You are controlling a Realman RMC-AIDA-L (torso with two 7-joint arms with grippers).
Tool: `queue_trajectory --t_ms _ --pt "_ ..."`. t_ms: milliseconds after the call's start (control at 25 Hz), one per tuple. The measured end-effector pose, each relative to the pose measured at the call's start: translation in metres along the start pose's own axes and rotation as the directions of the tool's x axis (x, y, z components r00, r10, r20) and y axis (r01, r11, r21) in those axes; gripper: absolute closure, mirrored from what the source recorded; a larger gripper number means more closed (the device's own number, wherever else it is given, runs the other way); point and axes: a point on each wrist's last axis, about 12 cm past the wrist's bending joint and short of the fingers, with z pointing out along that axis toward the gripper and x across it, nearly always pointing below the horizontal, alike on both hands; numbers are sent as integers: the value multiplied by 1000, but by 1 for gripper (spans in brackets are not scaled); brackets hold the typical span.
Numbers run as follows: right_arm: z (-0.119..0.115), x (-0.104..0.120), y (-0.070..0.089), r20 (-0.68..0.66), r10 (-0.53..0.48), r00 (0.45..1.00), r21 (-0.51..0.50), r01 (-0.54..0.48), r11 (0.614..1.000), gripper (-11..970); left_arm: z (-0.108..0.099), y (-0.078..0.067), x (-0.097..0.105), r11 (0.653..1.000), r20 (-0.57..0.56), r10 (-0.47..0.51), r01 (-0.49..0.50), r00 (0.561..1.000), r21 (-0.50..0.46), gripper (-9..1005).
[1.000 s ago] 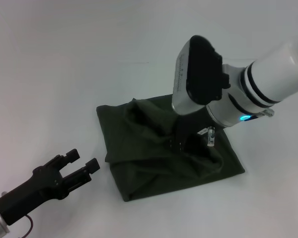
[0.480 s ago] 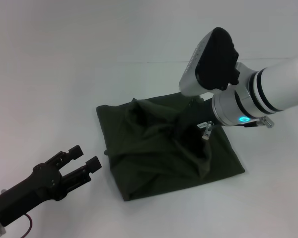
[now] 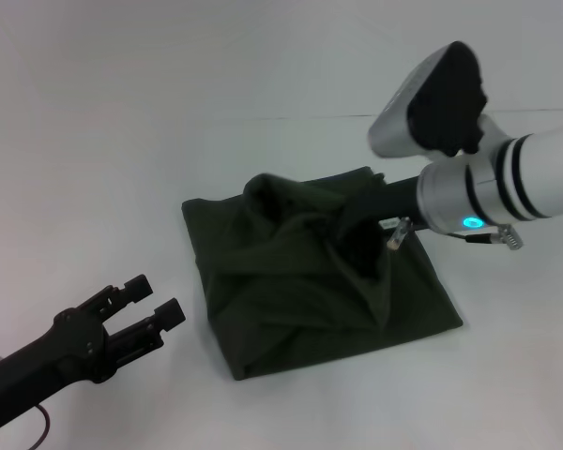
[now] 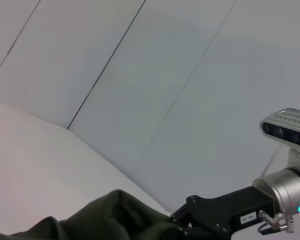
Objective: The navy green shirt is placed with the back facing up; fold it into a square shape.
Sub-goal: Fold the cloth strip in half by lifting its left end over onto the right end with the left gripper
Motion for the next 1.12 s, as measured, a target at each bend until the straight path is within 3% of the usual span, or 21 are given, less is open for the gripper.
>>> queue_trajectory --t_ms 560,920,1120 --pt "-21 23 -24 72 163 984 43 -167 985 904 1 -1 1 1000 0 2 -2 1000 5 110" --pt "-27 59 -35 116 300 947 70 -309 949 876 2 0 0 1000 0 2 -2 1000 7 110" --pt "-30 88 -46 152 396 905 78 -411 909 861 3 0 -1 1000 -3 5 -5 1000 7 110"
